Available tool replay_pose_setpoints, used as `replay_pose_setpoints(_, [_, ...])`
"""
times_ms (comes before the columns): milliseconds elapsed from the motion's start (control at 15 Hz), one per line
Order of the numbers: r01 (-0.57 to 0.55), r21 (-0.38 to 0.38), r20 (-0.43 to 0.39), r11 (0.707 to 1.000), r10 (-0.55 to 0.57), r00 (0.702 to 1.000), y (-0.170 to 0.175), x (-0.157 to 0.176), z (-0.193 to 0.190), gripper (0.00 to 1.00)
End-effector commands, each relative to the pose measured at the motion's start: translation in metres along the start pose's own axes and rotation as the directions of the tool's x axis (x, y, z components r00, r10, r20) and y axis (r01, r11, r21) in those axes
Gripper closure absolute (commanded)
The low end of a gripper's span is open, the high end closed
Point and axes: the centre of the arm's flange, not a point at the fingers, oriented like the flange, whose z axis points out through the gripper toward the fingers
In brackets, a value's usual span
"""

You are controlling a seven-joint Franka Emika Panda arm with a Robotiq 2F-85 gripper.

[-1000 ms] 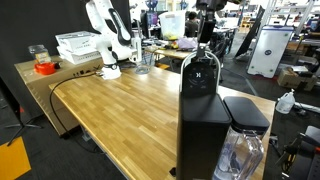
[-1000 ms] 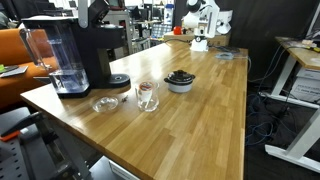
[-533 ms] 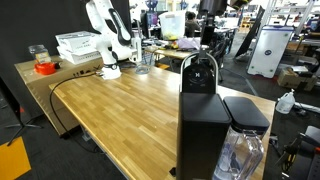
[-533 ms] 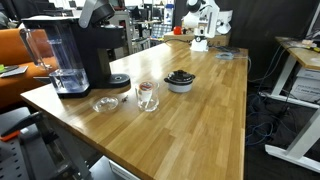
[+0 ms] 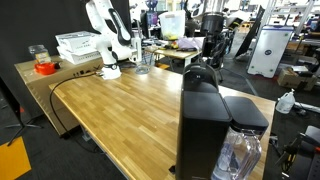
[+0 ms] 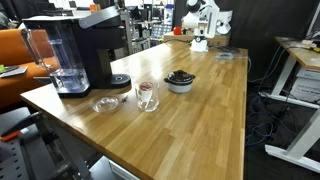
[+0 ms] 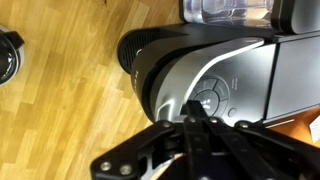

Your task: Close the coffee maker

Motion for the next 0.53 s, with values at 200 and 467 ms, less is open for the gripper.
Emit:
replay_pose_setpoints(200, [-0.006,0.045,-0.025,0.999,0.008,1.000,0.033,-0.005,0.008,1.00])
replay_pose_setpoints(467, [-0.011,0.078,-0.036,0.997,0.014,0.999,0.036,-0.007,0.013,1.00])
